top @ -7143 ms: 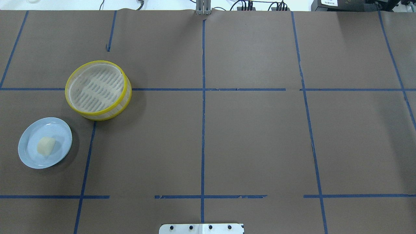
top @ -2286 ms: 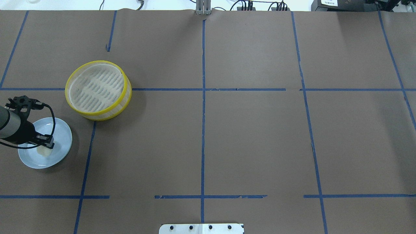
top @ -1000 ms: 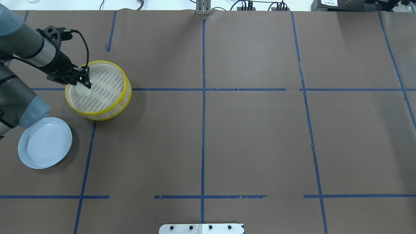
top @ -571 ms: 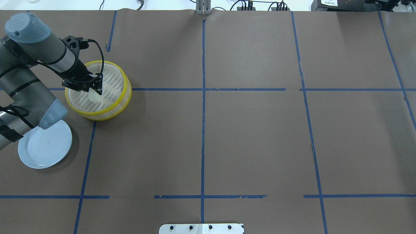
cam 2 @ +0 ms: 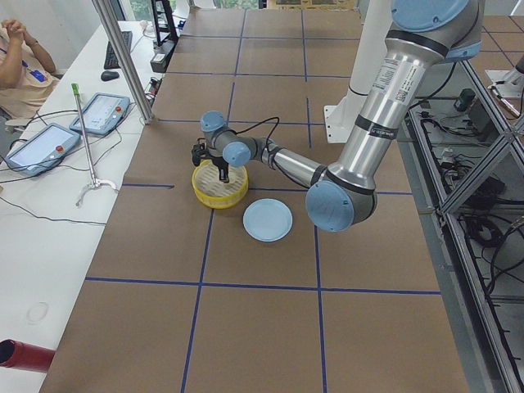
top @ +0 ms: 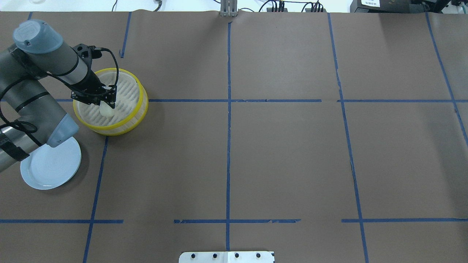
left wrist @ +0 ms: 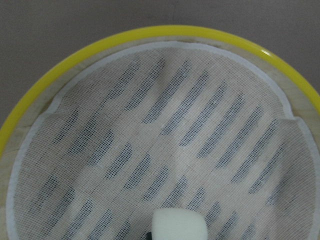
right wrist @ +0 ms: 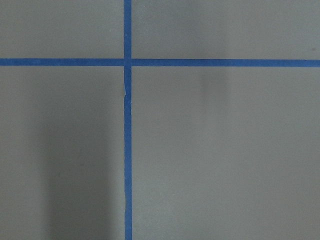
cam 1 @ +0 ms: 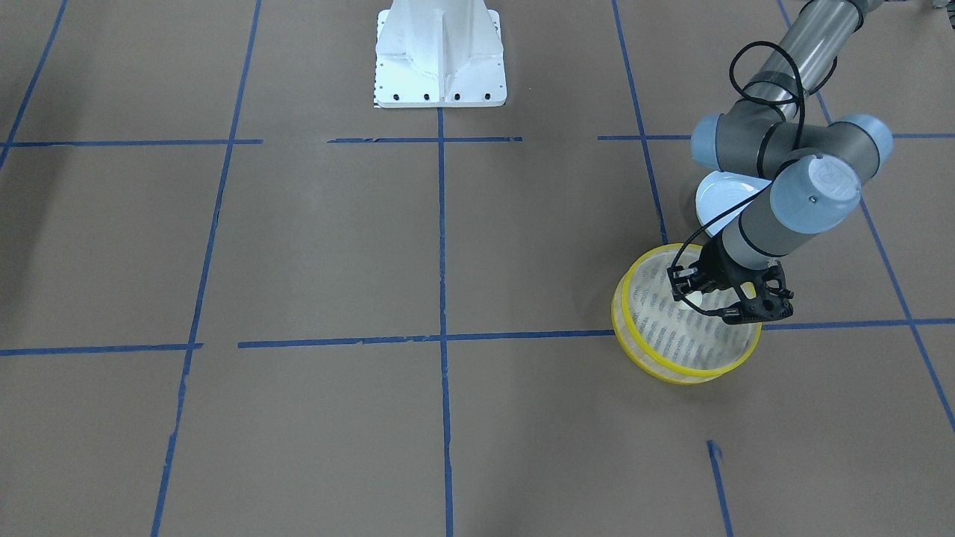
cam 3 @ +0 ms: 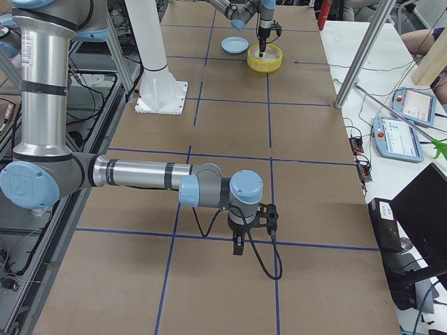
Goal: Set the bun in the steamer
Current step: 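Lower the bun into the steamer and open the left gripper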
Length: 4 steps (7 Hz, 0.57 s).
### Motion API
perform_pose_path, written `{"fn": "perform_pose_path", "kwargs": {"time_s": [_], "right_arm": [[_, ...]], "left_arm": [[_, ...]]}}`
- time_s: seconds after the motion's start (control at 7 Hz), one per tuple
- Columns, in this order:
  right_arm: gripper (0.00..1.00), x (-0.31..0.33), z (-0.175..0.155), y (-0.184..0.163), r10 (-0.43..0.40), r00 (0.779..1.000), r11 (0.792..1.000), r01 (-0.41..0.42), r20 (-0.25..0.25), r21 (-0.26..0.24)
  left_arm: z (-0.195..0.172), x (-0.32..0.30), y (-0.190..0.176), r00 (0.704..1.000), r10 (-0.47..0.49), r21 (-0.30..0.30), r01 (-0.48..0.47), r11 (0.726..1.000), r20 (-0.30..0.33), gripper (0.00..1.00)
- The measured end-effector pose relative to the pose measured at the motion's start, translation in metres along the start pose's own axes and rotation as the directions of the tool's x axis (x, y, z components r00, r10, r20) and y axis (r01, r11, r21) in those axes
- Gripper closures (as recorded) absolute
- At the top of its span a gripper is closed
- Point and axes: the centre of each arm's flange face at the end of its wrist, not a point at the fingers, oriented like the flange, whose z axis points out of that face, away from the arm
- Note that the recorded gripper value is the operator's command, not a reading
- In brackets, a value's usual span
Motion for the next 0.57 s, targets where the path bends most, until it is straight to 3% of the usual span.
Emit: {"fn": "perform_pose_path", "kwargs": {"time_s": [0.43, 0.57], "right_arm": [[0.0, 0.0, 0.0, 0.0, 0.0, 1.0, 1.0, 0.0, 0.0, 0.0], [0.0, 0.0, 0.0, 0.0, 0.0, 1.0, 1.0, 0.0, 0.0, 0.0]], "left_arm": [[0.0031, -0.0005, -0.0018, 1.0, -0.003, -0.002, 0.003, 1.0, 0.005, 0.6], [0.005, -0.0007, -0.0019, 1.0, -0.004, -0.004, 0.004, 1.0, 0.007, 0.53]]}}
